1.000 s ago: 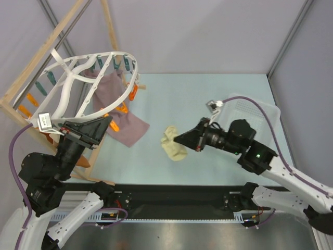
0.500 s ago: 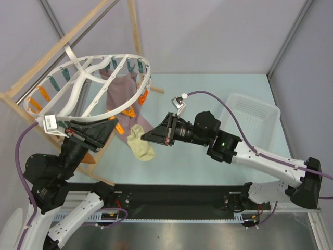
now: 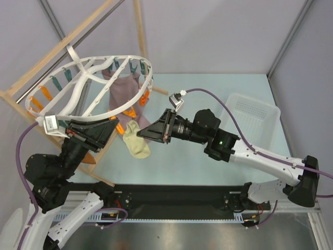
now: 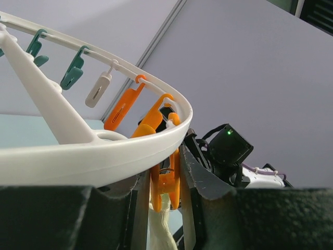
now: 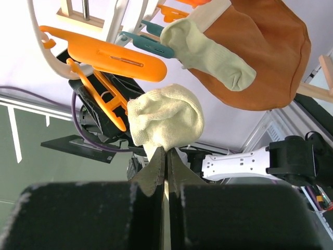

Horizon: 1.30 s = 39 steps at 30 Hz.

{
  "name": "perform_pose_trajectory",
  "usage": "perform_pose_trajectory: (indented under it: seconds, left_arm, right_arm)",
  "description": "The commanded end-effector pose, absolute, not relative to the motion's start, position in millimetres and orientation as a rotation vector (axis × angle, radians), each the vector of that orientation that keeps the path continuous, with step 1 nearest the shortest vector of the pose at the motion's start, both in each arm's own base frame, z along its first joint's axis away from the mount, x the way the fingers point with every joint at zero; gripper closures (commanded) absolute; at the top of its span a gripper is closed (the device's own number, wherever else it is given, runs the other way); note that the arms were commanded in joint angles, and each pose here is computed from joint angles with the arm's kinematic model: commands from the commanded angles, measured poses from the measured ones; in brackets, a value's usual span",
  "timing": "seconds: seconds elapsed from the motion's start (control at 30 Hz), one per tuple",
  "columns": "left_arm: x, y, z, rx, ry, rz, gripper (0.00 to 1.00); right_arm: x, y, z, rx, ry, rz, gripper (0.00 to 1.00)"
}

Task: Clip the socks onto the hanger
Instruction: Clamp the sock onto the hanger.

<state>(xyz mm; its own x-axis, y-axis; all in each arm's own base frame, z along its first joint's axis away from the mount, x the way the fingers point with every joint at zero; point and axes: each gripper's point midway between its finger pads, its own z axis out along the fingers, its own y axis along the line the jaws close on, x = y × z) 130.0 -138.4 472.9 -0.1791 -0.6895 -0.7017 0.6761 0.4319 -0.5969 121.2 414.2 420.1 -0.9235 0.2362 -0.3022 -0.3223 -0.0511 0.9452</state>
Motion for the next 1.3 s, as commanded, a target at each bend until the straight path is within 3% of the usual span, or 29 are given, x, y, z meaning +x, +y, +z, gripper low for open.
perform_pose_trajectory:
  seconds: [0.0, 0.67, 1.27]
  left_arm:
    - [124, -144, 479, 0.046, 1.231, -1.237, 1.00]
    - [128, -138, 475, 0.020, 1.231, -1.197, 1.00]
    - [120, -137, 487, 0.017, 1.203, -1.247, 1.00]
  right_arm:
    - [110, 415, 452, -0.133, 1.747, 2.132, 1.00]
    - [96, 420, 461, -0.133, 1.696, 2.209, 1.00]
    - [102, 416, 446, -0.116, 1.733, 2.110, 1.00]
